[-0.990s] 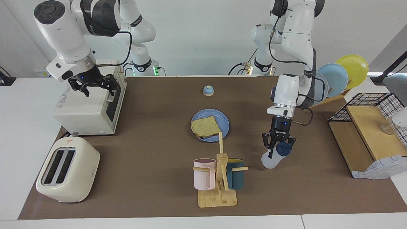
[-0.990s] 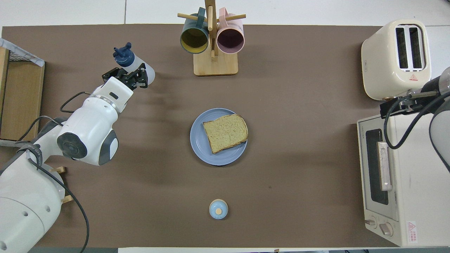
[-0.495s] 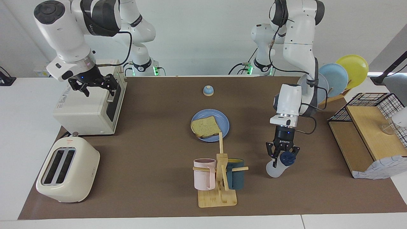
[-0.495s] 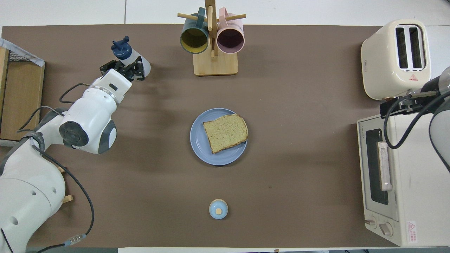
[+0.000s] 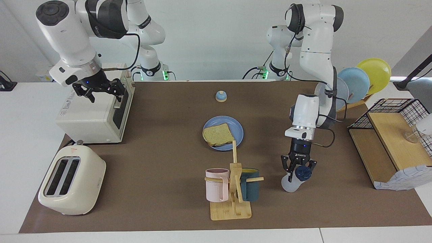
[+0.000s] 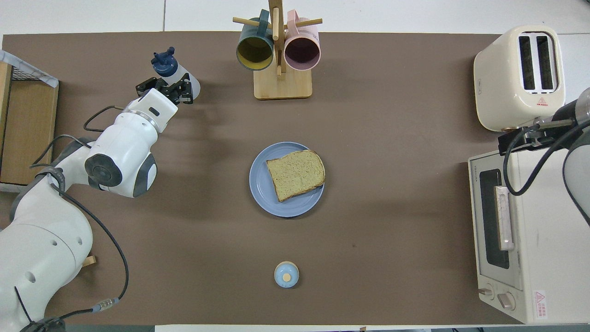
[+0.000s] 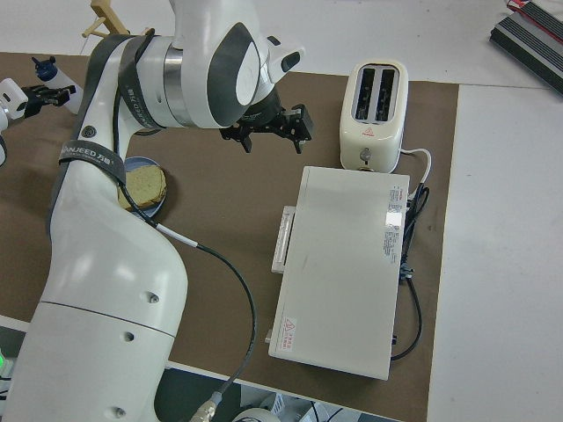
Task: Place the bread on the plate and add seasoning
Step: 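Set the bottle upright near the far table edge with the left gripper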
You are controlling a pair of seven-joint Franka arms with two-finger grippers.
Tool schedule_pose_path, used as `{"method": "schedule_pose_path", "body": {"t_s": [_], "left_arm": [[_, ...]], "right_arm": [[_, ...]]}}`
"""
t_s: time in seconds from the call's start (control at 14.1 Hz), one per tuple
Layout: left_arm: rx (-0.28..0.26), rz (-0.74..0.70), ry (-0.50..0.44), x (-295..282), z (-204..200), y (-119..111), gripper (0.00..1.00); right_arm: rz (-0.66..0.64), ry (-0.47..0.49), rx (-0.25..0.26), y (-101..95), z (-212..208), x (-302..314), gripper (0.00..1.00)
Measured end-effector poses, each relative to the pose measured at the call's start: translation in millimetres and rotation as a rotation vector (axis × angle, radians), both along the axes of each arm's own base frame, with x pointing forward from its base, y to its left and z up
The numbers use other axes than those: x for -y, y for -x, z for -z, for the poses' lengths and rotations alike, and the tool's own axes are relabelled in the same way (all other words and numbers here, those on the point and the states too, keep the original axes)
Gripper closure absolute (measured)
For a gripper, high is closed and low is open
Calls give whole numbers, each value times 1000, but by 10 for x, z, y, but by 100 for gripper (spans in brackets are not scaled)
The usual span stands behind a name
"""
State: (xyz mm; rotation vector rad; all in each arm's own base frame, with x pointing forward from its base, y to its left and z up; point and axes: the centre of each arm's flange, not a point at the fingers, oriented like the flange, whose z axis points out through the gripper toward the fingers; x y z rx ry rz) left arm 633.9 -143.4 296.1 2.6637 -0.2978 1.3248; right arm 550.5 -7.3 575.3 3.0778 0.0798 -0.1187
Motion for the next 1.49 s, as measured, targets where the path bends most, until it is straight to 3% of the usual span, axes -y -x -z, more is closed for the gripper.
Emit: {"method": "schedule_pose_path", "body": {"t_s": [0.35,0.57,0.78,1.2,1.49], "left_arm": [[1,3,-6,-7,2,-1,63],[0,3,-7,-12,10,-1,37],[-1,2,-8,-19,16,-2,2],[-22,-2,-14,-63,101,65,0],[-42,-6,-16,-169,-56,438,0]], "right_arm": [[0,0,0,0,0,0,0],[0,0,0,0,0,0,0],[0,0,0,0,0,0,0],[0,0,0,0,0,0,0],[0,0,0,0,0,0,0]]}}
